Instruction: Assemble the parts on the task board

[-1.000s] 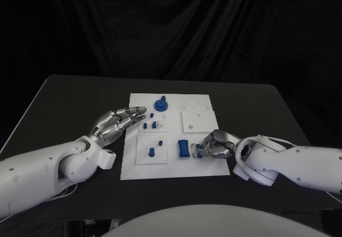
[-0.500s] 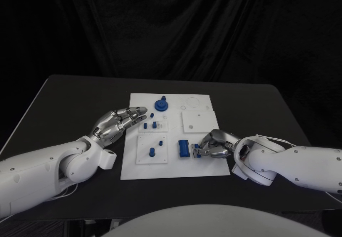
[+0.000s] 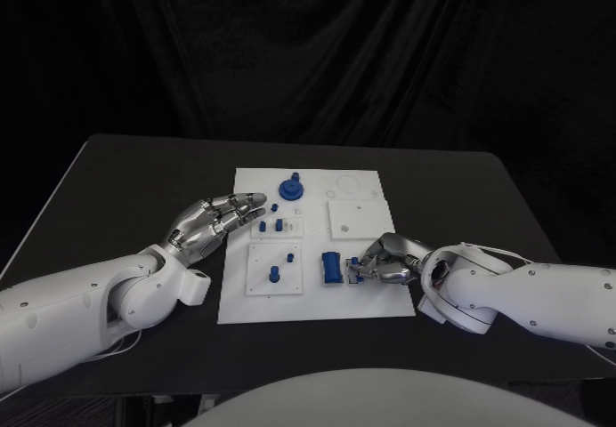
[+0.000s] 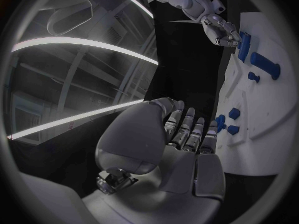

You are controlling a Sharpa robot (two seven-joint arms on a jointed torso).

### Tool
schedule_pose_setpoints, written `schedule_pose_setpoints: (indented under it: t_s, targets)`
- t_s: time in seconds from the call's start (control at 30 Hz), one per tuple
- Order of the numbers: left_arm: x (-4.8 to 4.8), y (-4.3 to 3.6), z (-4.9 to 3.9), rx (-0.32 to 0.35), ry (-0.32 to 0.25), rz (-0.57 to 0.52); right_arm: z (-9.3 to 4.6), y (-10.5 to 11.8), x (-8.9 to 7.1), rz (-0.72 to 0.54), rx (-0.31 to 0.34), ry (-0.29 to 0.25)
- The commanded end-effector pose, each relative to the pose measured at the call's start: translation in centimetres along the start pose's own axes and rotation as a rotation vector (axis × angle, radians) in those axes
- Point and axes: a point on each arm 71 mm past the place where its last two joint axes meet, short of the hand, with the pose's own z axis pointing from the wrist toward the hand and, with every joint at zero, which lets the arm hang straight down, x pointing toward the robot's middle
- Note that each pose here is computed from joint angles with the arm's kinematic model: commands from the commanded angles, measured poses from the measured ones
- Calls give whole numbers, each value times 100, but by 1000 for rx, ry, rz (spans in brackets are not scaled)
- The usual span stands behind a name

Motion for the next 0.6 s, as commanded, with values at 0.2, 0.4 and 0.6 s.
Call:
schedule_pose_setpoints:
  t_s: [0.2, 0.4, 0.6]
  targets:
    - [25, -13, 5, 32, 14, -16, 3, -17, -4, -10, 24, -7]
    - [24, -9, 6, 31, 14, -17, -5, 0, -8, -6, 11, -19]
    - [24, -5, 8, 30, 15, -18, -7, 13, -4, -5, 3, -20]
